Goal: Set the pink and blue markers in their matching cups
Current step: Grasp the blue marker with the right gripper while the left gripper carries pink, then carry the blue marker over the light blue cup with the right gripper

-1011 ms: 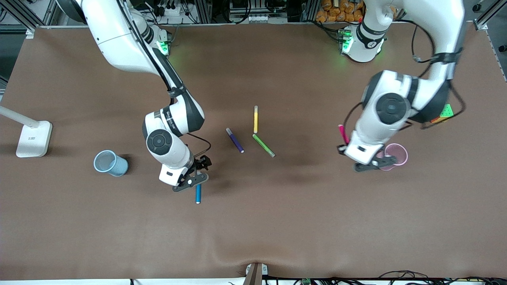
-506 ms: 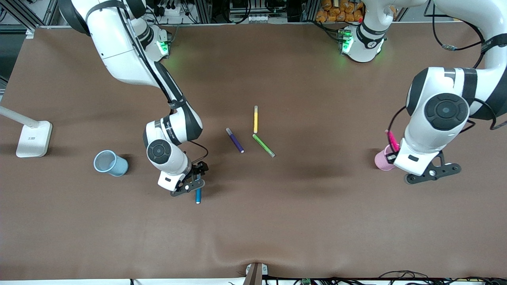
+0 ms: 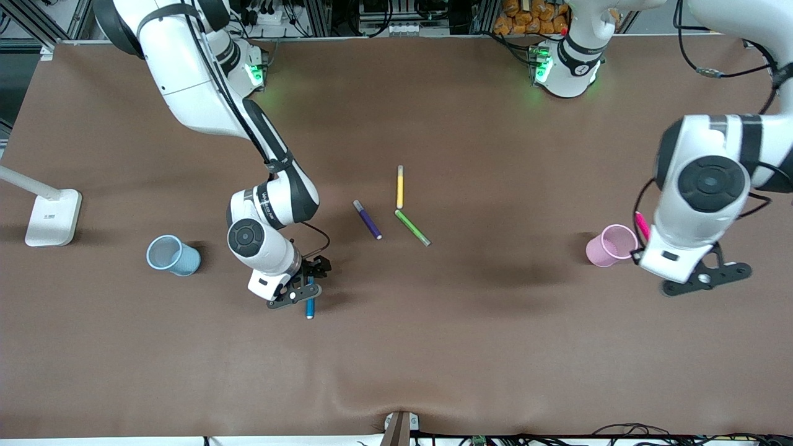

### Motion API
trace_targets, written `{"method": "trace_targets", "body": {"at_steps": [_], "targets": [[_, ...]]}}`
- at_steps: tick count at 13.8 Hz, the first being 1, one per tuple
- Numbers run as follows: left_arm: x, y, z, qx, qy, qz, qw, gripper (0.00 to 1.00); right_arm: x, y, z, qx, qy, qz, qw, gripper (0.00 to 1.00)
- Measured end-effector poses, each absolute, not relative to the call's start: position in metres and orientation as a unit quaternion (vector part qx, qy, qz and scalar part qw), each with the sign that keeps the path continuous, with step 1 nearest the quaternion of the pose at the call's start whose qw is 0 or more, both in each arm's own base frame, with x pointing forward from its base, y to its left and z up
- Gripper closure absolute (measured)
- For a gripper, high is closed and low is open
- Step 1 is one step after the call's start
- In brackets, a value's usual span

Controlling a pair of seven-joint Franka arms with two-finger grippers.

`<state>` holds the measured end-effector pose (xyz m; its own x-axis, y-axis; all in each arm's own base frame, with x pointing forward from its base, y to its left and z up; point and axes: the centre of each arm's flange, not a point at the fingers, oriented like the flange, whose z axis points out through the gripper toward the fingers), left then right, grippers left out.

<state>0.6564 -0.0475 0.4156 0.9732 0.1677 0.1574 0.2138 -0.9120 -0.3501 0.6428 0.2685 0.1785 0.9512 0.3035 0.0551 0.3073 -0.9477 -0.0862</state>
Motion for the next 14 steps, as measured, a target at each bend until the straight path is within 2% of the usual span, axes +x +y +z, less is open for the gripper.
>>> {"method": "trace_targets", "body": {"at_steps": [3,7,8,14], "targets": [[0.653,-0.035,0.393,-0.975,-0.098,-0.073,0.184,0.83,0.644,0.269,0.179,-0.986,-0.155,-0.025,0.047,0.32],[0.642,-0.042,0.369,-0.956,-0.119,-0.128,0.235,0.83,0.647,0.269,0.181,-0.984,-0.167,-0.042,0.048,0.76],[0.635,-0.045,0.360,-0.951,-0.124,-0.146,0.242,0.83,0.647,0.269,0.181,-0.983,-0.172,-0.043,0.048,0.84],[0.606,-0.055,0.332,-0.931,-0.180,-0.180,0.260,0.83,0.657,0.267,0.200,-0.970,-0.230,-0.063,0.046,0.83]]}}
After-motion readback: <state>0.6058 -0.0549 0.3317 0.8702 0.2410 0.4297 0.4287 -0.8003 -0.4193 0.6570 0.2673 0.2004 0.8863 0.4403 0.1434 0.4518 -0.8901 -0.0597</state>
